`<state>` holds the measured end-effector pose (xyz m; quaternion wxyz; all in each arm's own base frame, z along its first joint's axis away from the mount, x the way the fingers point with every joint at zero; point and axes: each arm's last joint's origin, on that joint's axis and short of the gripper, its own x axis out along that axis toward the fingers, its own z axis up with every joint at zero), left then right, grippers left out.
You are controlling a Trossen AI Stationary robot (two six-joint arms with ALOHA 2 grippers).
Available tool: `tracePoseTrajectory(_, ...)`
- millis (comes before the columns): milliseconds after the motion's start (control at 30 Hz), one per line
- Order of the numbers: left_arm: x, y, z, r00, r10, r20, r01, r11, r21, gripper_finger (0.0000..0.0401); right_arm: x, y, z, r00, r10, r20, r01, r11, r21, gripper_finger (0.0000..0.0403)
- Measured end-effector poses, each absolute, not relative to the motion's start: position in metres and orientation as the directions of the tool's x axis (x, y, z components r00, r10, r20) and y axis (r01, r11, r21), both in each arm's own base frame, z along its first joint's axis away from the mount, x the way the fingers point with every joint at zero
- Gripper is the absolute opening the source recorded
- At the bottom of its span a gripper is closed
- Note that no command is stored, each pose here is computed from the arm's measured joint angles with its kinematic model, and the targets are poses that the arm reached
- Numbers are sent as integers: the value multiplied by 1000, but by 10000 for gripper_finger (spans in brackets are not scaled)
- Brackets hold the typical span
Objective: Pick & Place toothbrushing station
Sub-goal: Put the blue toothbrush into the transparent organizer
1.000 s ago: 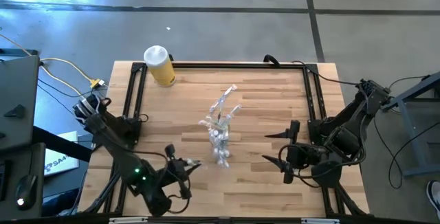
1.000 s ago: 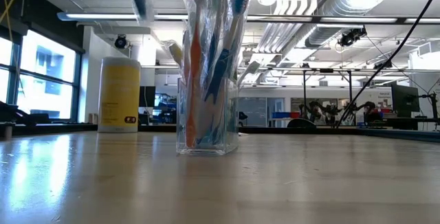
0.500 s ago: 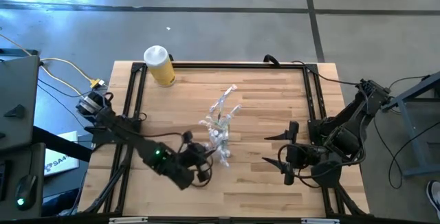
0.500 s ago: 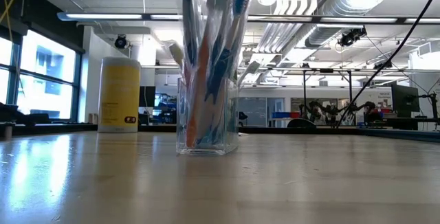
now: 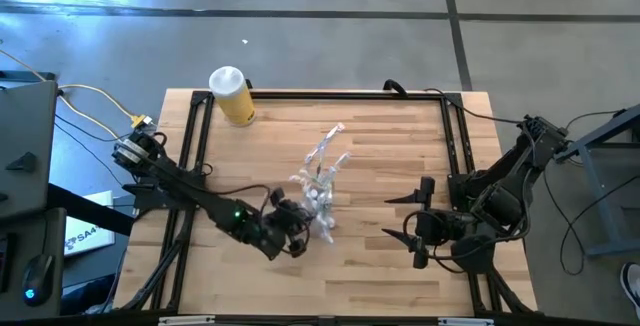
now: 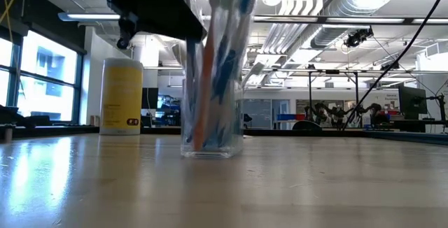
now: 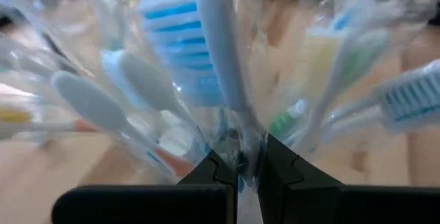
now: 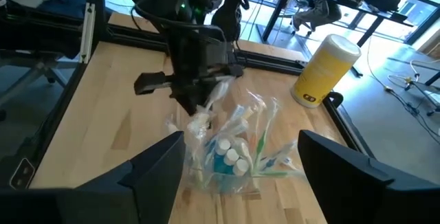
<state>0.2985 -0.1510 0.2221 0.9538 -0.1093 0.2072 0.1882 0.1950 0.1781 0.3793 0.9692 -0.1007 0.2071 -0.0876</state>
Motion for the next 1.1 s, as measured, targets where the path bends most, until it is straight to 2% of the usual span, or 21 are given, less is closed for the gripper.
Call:
tracePoseTrajectory(200, 296, -153, 211, 862, 191, -469, -317, 926, -206, 14, 199, 171, 378, 886, -248, -392, 155, 955, -254, 275)
tracePoseTrajectory(500, 295, -153, 202, 836, 198, -512, -322, 932, -164, 14, 217, 141, 373, 824, -352, -443, 251, 929, -272, 275)
tracePoseTrajectory(633, 295, -154, 202, 833, 150, -532, -271, 950, -156, 19, 225, 123, 370, 778, -416, -470, 295, 903, -311, 275)
tracePoseTrajectory(900, 294, -155, 199, 829, 121, -546, -238, 960, -149, 120, 226, 79, 358, 590, -583, -559, 366, 810, -458, 275)
tracePoseTrajectory(1100, 291, -154, 208, 839, 93, -536, -204, 968, -150, 165, 232, 45, 355, 479, -638, -603, 387, 770, -508, 275)
